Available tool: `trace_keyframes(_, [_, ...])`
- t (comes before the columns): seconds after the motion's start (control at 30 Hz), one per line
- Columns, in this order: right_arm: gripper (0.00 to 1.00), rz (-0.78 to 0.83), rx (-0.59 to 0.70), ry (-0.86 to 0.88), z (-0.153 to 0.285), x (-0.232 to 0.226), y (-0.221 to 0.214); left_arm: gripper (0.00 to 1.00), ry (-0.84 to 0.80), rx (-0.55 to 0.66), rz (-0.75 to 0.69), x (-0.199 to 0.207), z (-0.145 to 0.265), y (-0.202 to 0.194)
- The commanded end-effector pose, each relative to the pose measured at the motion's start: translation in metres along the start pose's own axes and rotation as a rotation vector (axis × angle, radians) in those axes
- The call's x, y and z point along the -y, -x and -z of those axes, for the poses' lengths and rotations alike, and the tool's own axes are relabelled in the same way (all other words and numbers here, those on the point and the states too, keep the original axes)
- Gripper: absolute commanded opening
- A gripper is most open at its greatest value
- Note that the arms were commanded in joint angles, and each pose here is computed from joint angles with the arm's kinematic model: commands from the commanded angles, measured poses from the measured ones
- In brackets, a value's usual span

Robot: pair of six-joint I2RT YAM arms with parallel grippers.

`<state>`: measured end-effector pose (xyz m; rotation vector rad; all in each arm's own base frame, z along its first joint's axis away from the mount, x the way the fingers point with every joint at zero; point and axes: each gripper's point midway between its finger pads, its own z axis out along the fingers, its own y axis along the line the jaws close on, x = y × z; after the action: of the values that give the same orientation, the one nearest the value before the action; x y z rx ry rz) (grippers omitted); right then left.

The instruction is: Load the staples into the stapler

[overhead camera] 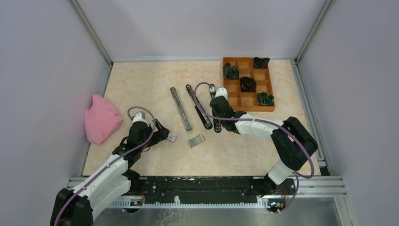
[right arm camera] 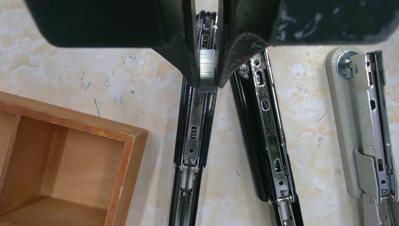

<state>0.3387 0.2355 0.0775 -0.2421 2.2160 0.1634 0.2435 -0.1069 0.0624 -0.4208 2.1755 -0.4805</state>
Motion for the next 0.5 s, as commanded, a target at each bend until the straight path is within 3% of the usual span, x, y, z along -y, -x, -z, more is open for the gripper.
trace_keyframes(0.0, [0.09, -0.02, 0.041, -0.012, -0.005, 0.003, 0.008, 0.99, -0.012, 0.018, 0.0, 0.002, -0.002, 0.004])
trace_keyframes(0.47, [0.09, -0.013, 0.01, -0.047, -0.012, 0.008, -0.005, 0.99, -0.027, 0.003, 0.008, 0.005, -0.003, 0.0])
